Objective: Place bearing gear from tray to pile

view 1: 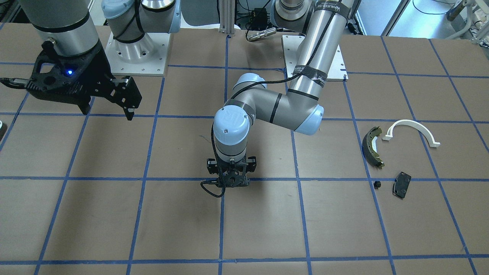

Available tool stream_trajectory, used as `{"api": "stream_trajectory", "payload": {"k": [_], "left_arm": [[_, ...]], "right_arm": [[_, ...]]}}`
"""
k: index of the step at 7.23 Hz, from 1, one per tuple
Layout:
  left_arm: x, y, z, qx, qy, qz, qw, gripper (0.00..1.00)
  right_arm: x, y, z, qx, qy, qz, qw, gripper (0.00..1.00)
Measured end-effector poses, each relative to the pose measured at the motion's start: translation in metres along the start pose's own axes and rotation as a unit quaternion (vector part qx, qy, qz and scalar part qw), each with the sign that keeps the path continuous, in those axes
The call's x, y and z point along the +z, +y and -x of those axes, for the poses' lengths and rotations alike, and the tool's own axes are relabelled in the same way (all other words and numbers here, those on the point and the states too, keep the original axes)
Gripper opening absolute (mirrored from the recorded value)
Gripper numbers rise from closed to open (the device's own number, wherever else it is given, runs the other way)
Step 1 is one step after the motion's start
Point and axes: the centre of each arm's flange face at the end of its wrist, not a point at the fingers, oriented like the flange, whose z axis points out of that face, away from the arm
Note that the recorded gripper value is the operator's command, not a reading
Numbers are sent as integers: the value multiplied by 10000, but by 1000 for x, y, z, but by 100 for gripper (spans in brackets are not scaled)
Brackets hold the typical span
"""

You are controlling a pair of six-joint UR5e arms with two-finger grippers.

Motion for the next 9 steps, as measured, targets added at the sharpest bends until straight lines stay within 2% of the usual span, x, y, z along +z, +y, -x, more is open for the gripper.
{"api": "stream_trajectory", "payload": {"k": [1,2,5,6,7,9], "left_arm": [[2,0,0,0,-3,12,10000,7],[3,0,0,1,-5,25,10000,0],[-12,-1,6,53,-70,-42,10000,0],[-29,-5,27,140,-290,-15,9995,0],[-48,-18,70,288,-466,52,9985,0],[-66,-47,194,732,-497,193,9959,0]], "right_arm": [[1,-1,0,-5,9,3,10000,100],[3,-3,0,-8,13,14,10000,100],[8,-6,0,-11,52,57,10000,100],[9,-5,0,-13,58,90,9999,100],[10,-5,0,-16,60,107,9999,100],[11,-4,0,-10,30,109,9999,100]]}}
